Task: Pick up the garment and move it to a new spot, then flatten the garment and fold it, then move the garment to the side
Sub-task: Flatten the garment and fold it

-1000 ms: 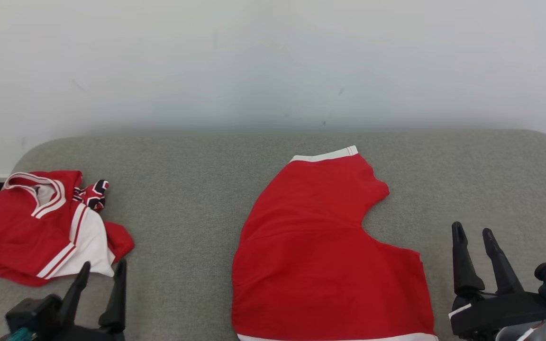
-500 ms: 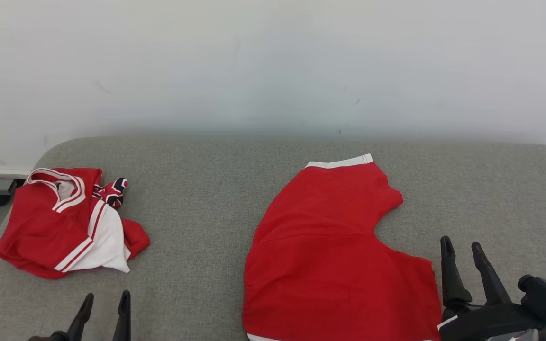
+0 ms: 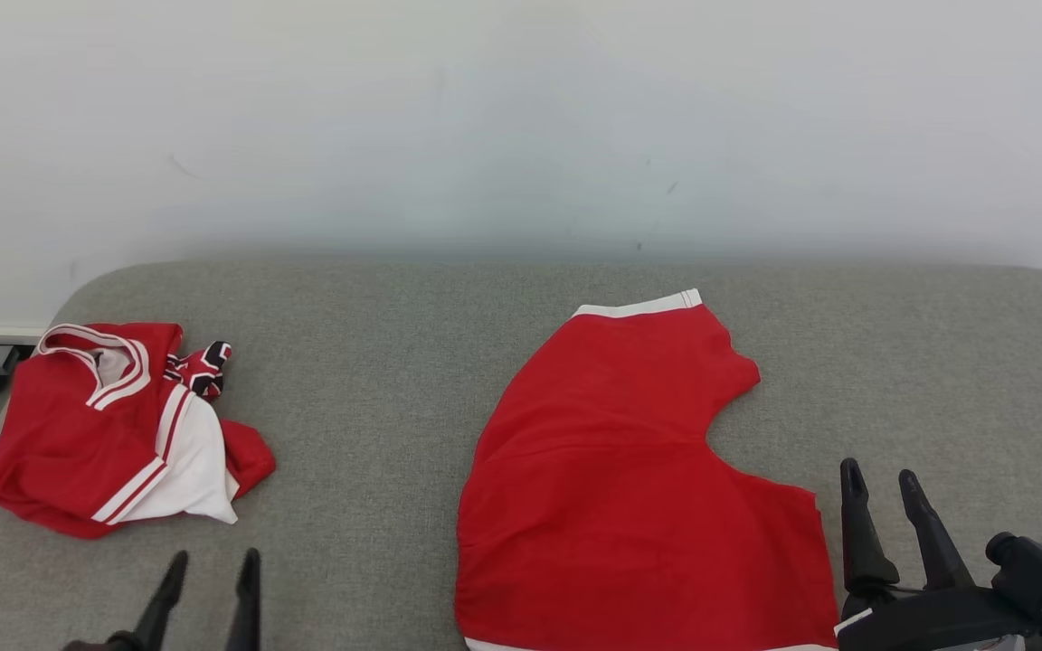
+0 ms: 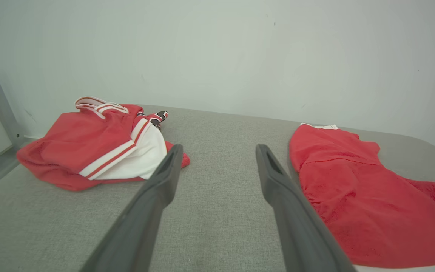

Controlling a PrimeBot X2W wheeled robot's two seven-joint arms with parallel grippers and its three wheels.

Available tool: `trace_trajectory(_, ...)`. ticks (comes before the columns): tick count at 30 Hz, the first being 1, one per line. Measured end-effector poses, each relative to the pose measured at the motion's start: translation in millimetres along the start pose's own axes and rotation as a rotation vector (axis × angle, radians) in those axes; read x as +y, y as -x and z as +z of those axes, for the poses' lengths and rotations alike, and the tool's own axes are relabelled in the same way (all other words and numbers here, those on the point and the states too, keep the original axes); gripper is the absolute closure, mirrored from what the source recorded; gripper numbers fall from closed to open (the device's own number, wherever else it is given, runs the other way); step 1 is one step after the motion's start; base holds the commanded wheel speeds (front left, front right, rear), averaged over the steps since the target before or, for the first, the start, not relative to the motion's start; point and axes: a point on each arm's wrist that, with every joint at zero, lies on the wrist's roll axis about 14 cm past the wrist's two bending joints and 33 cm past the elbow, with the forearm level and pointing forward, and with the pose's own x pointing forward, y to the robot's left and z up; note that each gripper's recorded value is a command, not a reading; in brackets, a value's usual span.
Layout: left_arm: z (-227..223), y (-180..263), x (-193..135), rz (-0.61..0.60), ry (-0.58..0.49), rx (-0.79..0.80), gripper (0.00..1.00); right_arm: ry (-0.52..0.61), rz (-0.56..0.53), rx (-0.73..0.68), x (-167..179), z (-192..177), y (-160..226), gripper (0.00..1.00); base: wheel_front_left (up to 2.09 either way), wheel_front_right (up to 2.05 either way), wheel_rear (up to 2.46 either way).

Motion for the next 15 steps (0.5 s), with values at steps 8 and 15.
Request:
trace_trajectory(8,-18.3,3.2,-37.3,-0.101,0.059,0.163,0.0,-0.029,-0.026,0.101,-6.2,-7.5,1.0,0.0,0.0,0.0,0.0)
trace_trajectory(15,-49.7,2.2,-60.9,-0.181,0.071,0.408,0.0,0.201,-0.003,0.358,-18.0,-35.8,20.5,0.0,0.0,0.0,0.0)
